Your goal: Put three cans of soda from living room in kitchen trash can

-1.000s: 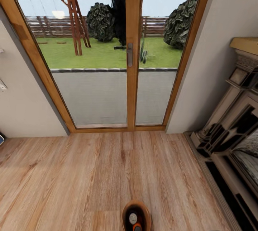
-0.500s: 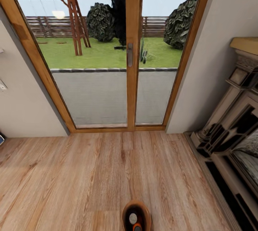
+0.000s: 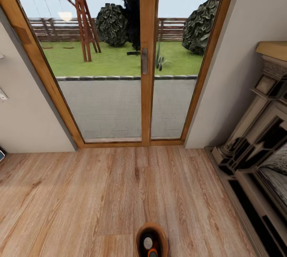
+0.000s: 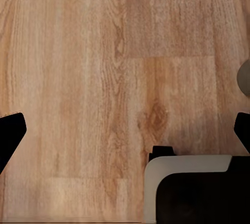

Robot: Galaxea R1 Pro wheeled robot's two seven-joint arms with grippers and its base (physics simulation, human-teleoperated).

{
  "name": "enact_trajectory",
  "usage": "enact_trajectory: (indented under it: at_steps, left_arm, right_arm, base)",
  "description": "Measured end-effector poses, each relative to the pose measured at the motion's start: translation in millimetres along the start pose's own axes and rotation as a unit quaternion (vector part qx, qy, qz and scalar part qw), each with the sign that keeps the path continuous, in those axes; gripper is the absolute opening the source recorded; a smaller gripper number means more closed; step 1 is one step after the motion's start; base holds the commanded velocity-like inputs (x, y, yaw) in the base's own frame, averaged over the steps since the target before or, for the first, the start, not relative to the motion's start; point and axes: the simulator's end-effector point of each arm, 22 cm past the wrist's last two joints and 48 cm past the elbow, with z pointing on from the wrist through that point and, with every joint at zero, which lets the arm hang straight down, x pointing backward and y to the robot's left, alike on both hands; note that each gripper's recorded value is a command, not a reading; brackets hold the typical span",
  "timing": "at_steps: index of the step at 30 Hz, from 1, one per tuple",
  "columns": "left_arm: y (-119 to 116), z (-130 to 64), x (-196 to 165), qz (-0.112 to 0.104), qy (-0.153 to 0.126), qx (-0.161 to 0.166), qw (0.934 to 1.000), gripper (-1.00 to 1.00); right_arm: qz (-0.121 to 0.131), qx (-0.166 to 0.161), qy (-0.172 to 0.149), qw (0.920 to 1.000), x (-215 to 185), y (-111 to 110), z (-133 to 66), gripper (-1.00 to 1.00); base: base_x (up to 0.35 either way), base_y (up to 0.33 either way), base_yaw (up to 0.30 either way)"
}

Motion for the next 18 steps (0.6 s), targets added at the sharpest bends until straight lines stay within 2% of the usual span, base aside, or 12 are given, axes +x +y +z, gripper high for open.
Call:
enact_trajectory:
  at_steps: [2,3,5,11,18]
  left_arm:
    - [-1.0,-3.4,10.2,-0.001,0.011,0.0,0.9999,1.0]
    - [-2.0,-8.5,24.0,-0.002,0.026,0.0,0.9997,1.0]
    - [-2.8,-10.7,29.7,-0.003,0.032,0.001,0.9995,1.0]
    - [-4.5,-13.6,37.0,-0.005,0.04,0.001,0.9992,1.0]
    - [-4.8,-14.3,38.8,-0.005,0.042,0.001,0.9991,1.0]
  right_arm:
    - [0.002,-0.001,0.006,1.0,5.9,1.7,-0.9,1.0]
    - [0.005,-0.003,0.019,0.9998,18.2,4.5,-3.0,1.0]
    - [0.008,-0.005,0.032,0.9994,30.2,6.5,-5.5,1.0]
    - [0.015,-0.01,0.071,0.9973,65.7,14.0,-14.8,1.0]
    - [0.016,-0.011,0.08,0.9966,74.3,15.6,-17.6,1.0]
  base:
    - [0.0,0.0,0.0]
    - [0.0,0.0,0.0]
    - [0.0,0.0,0.0]
    - [0.0,0.0,0.0]
    - [0.0,0.0,0.0]
